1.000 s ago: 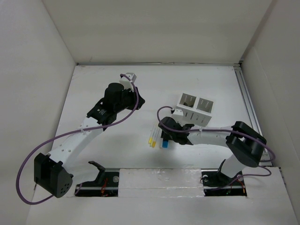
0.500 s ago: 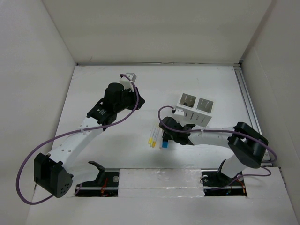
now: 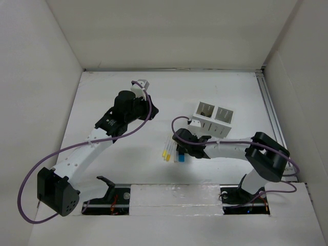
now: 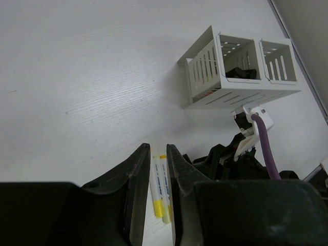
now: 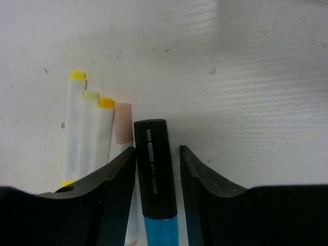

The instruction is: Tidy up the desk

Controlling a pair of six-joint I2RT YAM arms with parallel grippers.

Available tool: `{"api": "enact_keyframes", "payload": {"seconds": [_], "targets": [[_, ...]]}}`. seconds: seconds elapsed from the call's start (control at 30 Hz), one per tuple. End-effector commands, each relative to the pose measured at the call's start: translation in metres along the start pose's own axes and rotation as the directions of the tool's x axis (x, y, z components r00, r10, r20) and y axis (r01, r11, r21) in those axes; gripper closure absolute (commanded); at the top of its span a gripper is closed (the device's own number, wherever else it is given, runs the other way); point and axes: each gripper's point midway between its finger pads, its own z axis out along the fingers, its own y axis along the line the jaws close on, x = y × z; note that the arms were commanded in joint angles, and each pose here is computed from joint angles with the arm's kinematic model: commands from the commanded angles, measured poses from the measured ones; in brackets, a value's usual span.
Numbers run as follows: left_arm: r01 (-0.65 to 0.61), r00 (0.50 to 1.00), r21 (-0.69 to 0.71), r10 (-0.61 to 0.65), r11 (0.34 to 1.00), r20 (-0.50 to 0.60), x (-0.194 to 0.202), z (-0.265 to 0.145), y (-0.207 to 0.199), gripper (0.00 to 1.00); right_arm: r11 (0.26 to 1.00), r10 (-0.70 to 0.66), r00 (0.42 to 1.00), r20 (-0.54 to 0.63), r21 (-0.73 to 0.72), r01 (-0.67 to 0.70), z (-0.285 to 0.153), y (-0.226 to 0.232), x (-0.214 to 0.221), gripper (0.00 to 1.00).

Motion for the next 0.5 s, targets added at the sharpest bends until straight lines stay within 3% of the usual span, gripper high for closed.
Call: {"api": "enact_keyframes", "payload": {"seconds": [0.0,0.07,0.1,0.13,0.17,0.27,0.47], "targets": [[-0.012,0.998,0.046,0.009,0.999,0.067,-0.024,-0.007,-0.013,0.84,0.999,-0.025,0.999,-0.021,0.036,0.026,0.005,-0.009,0.009,0.54],[-0.009,0.997,0.042,0.006,0.999,0.074,-0.025,-0.007,-0.013,0.84,0.999,-0.025,0.999,-0.027,0.036,0.026,0.006,-0.009,0.011,0.59],[-0.010,0.998,0.044,0.007,0.999,0.065,-0.023,-0.006,-0.012,0.84,1.000,-0.019,0.999,-0.026,0.023,0.020,0.006,-0.007,0.011,0.69],[-0.008,0.998,0.046,0.005,0.999,0.066,-0.024,-0.006,-0.013,0.84,1.000,-0.017,1.000,-0.025,0.019,0.017,0.005,-0.006,0.010,0.69],[-0.010,0.998,0.046,0.007,0.999,0.067,-0.024,-0.007,-0.013,0.84,1.000,-0.015,1.000,-0.024,0.021,0.015,0.005,-0.007,0.011,0.77],[-0.011,0.997,0.047,0.008,0.999,0.073,-0.025,-0.008,-0.013,0.84,1.000,-0.001,1.000,-0.005,0.016,0.001,-0.001,-0.007,0.004,0.88],[-0.009,0.997,0.052,0.005,0.999,0.073,-0.025,-0.008,-0.015,0.84,0.999,0.020,0.997,0.068,0.029,-0.022,-0.016,-0.018,-0.015,1.00]]}}
